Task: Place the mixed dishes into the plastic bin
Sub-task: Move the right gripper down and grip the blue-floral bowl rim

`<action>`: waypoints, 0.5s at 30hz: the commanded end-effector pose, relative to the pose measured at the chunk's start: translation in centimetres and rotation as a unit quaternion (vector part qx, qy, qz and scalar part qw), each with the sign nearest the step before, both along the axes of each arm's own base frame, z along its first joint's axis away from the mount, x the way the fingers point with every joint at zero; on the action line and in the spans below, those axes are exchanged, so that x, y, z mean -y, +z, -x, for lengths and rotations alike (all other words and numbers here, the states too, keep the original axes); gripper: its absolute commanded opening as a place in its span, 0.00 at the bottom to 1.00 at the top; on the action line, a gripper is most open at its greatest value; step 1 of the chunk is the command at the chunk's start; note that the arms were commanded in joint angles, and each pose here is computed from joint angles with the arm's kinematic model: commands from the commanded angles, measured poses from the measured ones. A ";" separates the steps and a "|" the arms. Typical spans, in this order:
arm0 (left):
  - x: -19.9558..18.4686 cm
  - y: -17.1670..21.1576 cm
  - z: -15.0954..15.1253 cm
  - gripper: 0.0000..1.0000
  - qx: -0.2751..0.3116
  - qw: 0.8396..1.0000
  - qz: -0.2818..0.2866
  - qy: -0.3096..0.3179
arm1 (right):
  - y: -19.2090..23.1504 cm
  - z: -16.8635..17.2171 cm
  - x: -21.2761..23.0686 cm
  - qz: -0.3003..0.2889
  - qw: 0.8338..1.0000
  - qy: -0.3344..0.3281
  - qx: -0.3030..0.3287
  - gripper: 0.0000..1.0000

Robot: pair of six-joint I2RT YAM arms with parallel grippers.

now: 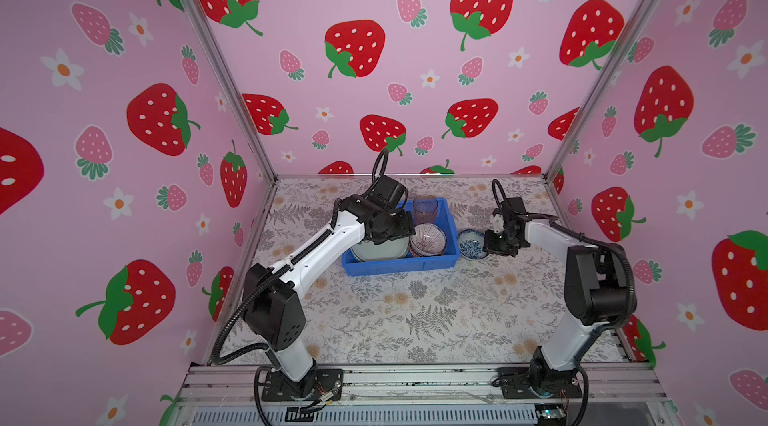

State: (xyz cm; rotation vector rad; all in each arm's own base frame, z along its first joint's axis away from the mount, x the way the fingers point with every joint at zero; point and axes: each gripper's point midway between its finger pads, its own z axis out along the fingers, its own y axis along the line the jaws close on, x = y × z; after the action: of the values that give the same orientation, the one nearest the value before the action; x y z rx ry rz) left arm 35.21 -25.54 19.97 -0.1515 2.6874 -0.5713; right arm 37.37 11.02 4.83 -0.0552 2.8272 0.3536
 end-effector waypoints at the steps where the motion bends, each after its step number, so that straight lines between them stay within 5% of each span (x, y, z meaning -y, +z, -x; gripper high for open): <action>1: -0.7 0.2 0.3 0.77 0.001 1.000 -0.007 0.006 | -0.2 0.0 -0.2 0.002 1.000 0.003 -0.001 0.20; 15: -1.0 -0.5 0.1 0.77 -0.006 1.000 -0.008 0.008 | 2.0 -0.3 0.3 0.028 0.999 0.006 0.019 0.04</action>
State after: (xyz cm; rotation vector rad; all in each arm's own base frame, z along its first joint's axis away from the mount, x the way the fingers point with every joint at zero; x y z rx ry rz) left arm 35.34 -25.21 19.71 -0.1629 2.6906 -0.5666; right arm 37.37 11.01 4.99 -0.0661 2.8293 0.3199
